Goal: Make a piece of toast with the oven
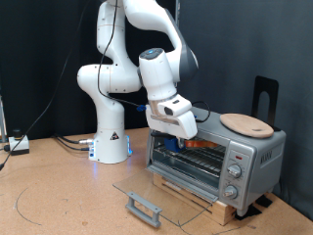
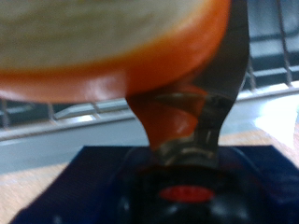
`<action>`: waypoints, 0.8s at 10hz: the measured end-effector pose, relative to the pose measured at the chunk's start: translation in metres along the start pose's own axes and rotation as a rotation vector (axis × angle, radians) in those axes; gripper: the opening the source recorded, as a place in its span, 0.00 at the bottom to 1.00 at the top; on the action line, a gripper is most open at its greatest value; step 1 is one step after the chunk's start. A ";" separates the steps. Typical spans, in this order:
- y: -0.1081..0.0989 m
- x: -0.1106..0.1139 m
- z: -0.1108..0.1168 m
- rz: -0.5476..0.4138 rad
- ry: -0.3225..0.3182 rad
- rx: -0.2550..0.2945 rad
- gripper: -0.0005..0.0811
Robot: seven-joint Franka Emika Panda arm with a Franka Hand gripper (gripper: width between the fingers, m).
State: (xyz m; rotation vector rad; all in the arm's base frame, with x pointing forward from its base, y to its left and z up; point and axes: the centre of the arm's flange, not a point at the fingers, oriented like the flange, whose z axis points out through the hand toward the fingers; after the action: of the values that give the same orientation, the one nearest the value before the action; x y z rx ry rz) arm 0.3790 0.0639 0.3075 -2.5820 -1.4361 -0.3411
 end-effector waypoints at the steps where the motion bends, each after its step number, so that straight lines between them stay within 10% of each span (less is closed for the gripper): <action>1: 0.006 -0.002 -0.001 -0.010 0.005 -0.037 0.49; 8: 0.060 -0.048 -0.018 -0.023 -0.008 -0.053 0.49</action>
State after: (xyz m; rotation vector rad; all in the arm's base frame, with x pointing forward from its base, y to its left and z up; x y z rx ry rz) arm 0.4040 -0.0109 0.3096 -2.6124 -1.4804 -0.3773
